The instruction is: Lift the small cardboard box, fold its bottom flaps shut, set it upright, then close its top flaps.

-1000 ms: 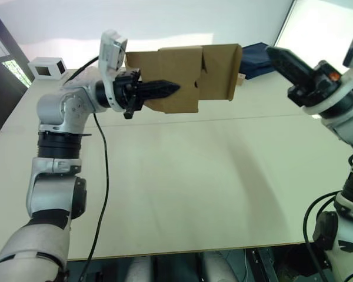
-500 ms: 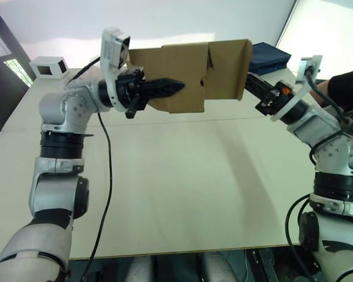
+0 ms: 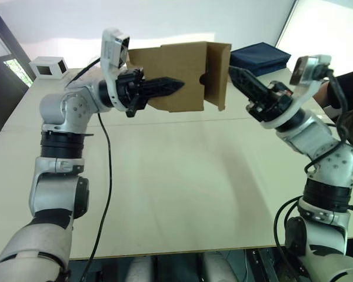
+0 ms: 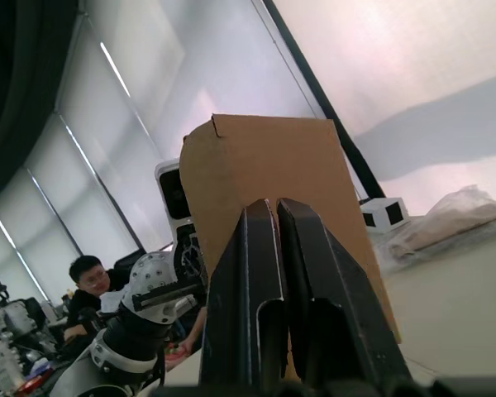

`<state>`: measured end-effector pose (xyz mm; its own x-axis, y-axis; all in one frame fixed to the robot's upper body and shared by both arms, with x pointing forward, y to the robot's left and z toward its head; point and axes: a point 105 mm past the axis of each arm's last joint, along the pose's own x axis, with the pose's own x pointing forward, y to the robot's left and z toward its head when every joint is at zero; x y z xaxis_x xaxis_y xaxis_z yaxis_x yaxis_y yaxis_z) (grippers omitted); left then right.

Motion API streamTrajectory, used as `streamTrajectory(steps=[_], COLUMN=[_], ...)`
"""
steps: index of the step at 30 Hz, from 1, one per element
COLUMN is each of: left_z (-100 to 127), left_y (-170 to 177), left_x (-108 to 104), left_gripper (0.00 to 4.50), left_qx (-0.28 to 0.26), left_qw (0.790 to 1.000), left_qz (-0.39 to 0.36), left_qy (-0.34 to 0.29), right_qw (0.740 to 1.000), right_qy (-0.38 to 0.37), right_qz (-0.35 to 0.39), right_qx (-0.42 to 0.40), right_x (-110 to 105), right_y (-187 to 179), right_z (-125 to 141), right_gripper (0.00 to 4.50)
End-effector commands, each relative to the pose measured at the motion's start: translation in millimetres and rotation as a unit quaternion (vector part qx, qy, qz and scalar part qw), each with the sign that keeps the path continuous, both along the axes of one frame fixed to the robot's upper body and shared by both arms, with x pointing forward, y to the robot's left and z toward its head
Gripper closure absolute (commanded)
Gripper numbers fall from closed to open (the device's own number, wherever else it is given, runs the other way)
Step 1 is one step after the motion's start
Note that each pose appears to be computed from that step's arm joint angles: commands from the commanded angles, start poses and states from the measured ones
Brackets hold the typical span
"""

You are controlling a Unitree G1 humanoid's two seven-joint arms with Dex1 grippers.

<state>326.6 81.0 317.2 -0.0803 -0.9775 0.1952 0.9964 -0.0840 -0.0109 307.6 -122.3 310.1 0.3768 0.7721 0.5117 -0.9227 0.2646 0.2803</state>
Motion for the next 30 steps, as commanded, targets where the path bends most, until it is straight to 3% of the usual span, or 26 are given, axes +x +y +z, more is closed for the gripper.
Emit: streamTrajectory(steps=[1, 2, 9, 20, 30], left_z=[17.2, 17.0, 16.2, 17.7, 17.5], left_y=[0.6, 0.4, 0.9, 2.6, 1.7], left_x=[-6.9, -7.3, -7.6, -5.0, -2.7], left_gripper=[4.5, 4.5, 4.5, 4.5, 4.5], left_qx=[-0.016, -0.016, -0.016, -0.021, -0.02], left_qw=[0.999, 0.999, 0.999, 0.999, 0.999], left_qz=[-0.008, -0.008, -0.008, -0.002, 0.003], left_qy=[-0.031, -0.031, -0.029, -0.031, -0.03], right_qw=[1.0, 1.0, 0.999, 0.987, 0.997], right_qy=[-0.022, -0.021, -0.016, 0.012, 0.003], right_qz=[0.007, 0.007, 0.016, 0.072, 0.038], right_qx=[0.019, 0.022, 0.036, 0.141, 0.068], right_x=[-9.0, -9.1, -11.7, -21.8, -18.7], right_y=[4.0, 4.3, 9.0, 12.0, 22.5], right_z=[10.9, 11.1, 9.2, 15.5, -0.5], right_gripper=[2.87, 2.55, 2.55, 2.55, 2.55])
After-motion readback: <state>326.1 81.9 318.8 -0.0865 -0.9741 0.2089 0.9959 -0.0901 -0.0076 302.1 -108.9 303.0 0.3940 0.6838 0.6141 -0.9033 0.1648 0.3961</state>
